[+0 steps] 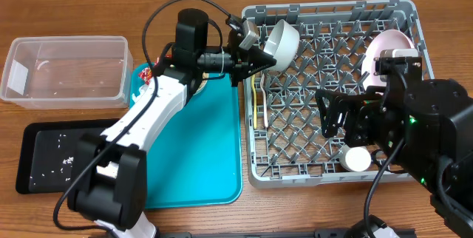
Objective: Sort waste into correct bins and load items into the dishwasher rack
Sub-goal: 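Carry the empty bowl to the rack and set it upside down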
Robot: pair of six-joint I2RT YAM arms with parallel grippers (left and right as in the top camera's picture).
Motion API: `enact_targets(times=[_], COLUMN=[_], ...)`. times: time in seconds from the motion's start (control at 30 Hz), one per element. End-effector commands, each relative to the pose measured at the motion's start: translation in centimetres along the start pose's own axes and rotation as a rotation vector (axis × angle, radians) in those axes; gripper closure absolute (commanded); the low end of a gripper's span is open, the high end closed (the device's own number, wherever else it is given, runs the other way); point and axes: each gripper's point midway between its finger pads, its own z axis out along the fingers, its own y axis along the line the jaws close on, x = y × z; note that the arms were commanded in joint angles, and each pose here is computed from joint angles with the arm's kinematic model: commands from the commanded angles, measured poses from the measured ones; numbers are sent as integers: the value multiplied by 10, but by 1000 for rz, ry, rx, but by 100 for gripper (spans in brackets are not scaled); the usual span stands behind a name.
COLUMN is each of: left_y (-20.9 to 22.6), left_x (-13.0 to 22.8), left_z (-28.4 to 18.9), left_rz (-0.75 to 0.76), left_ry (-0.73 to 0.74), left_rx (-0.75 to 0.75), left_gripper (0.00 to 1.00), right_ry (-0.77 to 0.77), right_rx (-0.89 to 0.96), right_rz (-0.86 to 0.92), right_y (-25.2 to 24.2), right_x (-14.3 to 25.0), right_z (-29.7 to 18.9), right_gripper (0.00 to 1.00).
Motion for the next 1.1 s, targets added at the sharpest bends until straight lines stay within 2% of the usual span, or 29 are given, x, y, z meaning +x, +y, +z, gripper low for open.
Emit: enact_targets(times=[0.0,0.27,0.5,0.6,0.83,1.0,1.07], left_y=[20,36,35,33,49,65,65], left_x=[-6,-38,-45,-49,-43,-12,-5], left_z=[4,13,23,23,8,-6,-8], left_rz=[-223,-479,-677,-711,-805,-930,-937], left_ry=[-34,-191,-257,-273,-297,-303,-320], left_rx=[-74,-200,-214,-197,-225,-267,-258], left_gripper=[96,96,96,96,96,96,96], right_ry=[-27,-10,29,37,51,51,52], right_rx=[7,14,32,36,42,40,39], right_rz=[10,8,4,3,1,1,1], right_y=[-2,-4,-8,-9,-11,-10,-10], right_x=[-5,-1,8,11,14,14,14], right_z=[-6,-6,-6,-6,-7,-7,-7], right_gripper=[0,0,0,0,0,0,0])
